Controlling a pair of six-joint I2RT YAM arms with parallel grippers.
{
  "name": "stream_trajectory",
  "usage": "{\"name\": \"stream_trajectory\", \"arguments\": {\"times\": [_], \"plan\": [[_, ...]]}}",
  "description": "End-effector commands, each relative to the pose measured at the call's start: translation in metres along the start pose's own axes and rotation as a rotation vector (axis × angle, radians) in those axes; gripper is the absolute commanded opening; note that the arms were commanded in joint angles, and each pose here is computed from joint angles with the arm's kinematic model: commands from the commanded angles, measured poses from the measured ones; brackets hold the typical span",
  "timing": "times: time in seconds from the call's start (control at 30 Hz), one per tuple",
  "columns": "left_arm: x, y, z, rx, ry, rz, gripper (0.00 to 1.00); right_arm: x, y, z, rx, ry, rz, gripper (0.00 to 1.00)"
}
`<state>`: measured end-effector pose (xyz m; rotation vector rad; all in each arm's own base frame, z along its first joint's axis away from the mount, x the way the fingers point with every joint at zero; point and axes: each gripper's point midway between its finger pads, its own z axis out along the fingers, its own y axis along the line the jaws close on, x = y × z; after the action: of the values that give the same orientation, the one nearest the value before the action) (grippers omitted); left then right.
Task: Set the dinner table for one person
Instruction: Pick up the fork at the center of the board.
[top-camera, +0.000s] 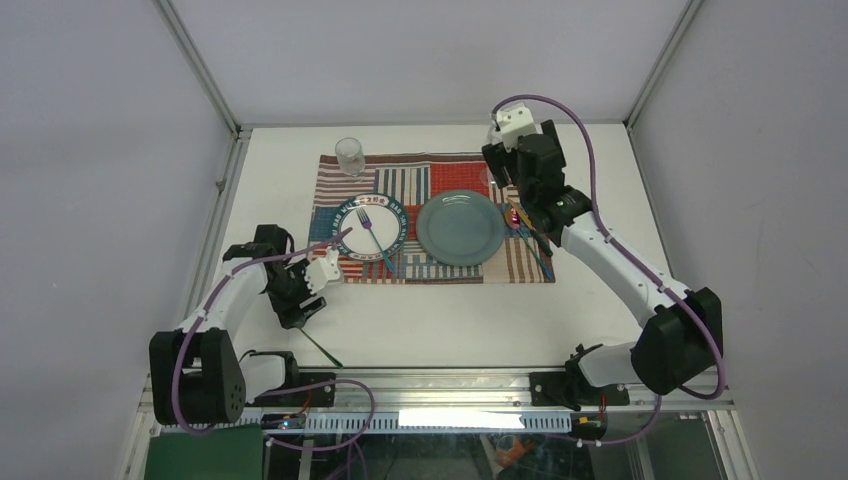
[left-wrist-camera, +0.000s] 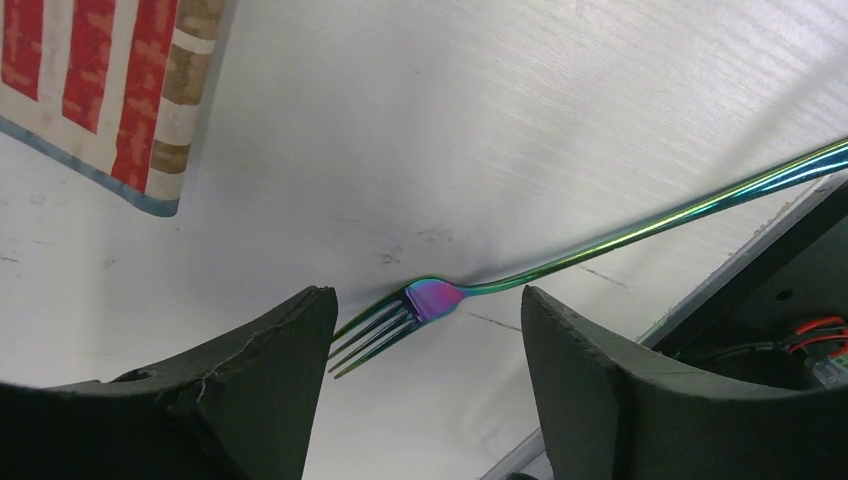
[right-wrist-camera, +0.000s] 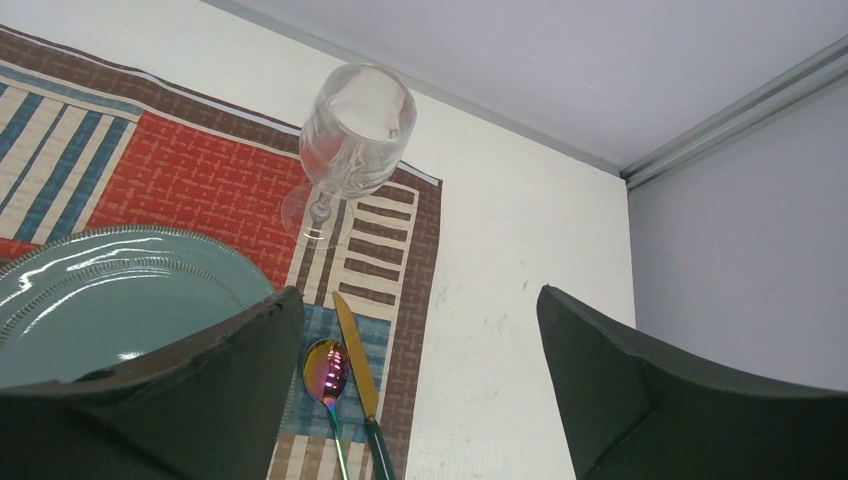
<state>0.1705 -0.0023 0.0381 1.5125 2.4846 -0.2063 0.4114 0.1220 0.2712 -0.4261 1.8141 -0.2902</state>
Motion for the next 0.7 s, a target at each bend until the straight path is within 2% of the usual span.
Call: {"name": "stream_trajectory", "arguments": {"times": [0.0,0.1,0.33,0.53,0.67], "plan": [[-0.006,0.006,0.005,0.007,-0.022,0.098,0.69,-0.031,-0.018,-0.011,0.018,-0.085,0.053,0.9],[-0.004,0.005,0.004,0.007,-0.019,0.126,0.73,-0.028,-0.023,-0.009,0.029,-0.082,0.044,0.9],[-0.009,0.015,-0.017,-0.076,-0.024,0.259,0.7,-0.017,-0.032,-0.004,0.064,-0.08,-0.007,0.9],[-0.024,0.024,-0.033,-0.152,-0.077,0.411,0.72,0.005,-0.045,0.003,0.093,-0.055,-0.036,0.9],[-0.032,0.023,-0.031,-0.088,-0.103,0.444,0.69,0.016,-0.056,0.01,0.1,-0.022,-0.019,0.9]]}}
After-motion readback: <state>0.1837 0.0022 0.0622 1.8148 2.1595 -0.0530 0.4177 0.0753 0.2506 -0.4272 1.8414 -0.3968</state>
